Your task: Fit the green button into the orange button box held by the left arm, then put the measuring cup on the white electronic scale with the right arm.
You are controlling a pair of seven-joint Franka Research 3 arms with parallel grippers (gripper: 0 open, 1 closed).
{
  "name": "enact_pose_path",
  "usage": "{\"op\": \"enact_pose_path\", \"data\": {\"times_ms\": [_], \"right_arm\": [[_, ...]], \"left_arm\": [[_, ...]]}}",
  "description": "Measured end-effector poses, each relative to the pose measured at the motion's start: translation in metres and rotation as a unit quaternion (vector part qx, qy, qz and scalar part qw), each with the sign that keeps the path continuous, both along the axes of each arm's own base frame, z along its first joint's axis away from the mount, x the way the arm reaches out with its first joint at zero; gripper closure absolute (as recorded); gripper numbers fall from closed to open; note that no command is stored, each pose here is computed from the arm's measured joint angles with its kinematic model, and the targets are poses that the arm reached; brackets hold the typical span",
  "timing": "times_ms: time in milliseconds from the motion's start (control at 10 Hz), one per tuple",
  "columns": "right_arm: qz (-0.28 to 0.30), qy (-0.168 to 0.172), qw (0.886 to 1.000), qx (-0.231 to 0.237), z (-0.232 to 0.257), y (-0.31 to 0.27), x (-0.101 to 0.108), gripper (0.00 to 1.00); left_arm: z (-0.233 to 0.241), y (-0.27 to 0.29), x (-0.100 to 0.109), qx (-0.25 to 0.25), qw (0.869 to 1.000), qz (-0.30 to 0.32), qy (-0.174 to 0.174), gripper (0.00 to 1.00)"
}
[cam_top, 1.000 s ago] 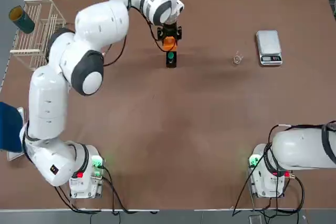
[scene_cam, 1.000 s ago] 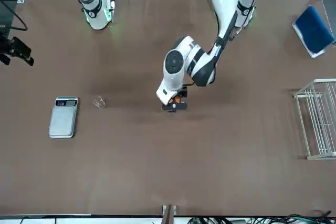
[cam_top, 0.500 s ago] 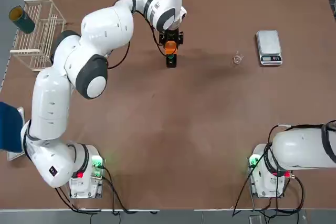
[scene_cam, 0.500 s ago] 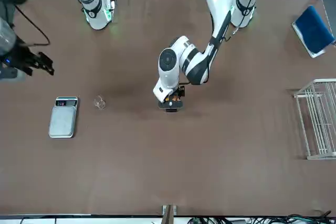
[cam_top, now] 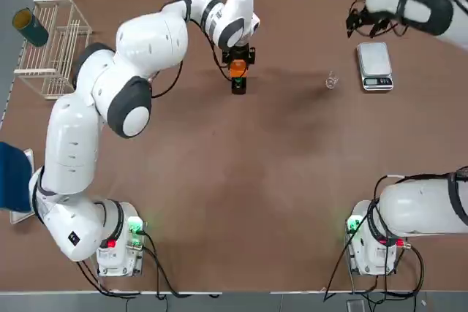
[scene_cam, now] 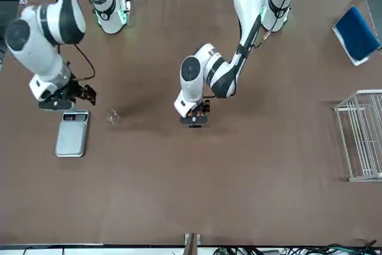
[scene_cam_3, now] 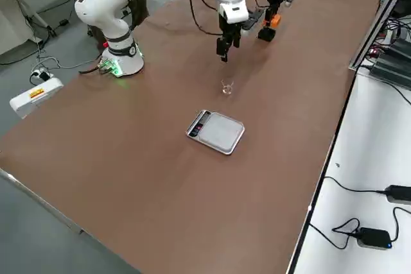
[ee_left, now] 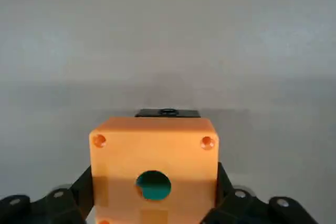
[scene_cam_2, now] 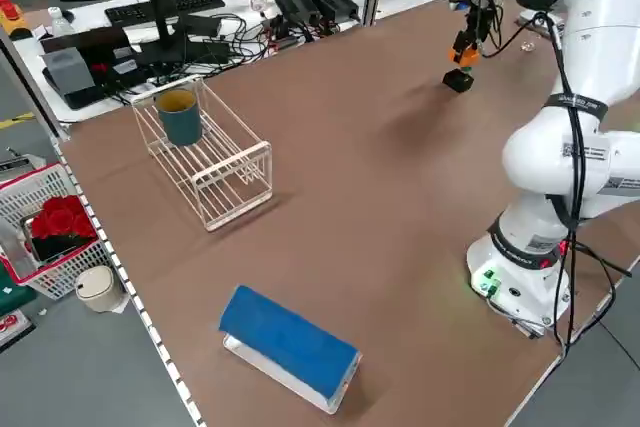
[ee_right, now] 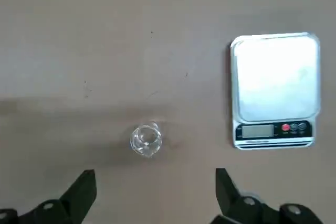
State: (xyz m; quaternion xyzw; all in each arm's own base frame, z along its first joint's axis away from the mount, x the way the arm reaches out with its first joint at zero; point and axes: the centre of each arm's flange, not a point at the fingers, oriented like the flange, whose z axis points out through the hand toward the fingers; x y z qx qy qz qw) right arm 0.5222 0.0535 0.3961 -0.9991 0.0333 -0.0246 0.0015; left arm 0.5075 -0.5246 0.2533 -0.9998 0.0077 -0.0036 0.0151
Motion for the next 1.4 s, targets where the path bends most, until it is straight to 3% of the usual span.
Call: {"op": "enact_pose_path", "data": {"times_ms": [700,1400], "right_arm": [[-0.023,0.005,1.0,0.015,-0.119,0.036,0.005,0.01],[-0.034,0.01,0.999,0.019,-0.161,0.048,0.001,0.13]], "left_arm": [[0.0,0.0,-0.001,-0.002,1.0,0.018,-0.002,0.13],[0.002,-0.001,-0.004,-0.003,1.0,0.019,0.0,0.13]]}}
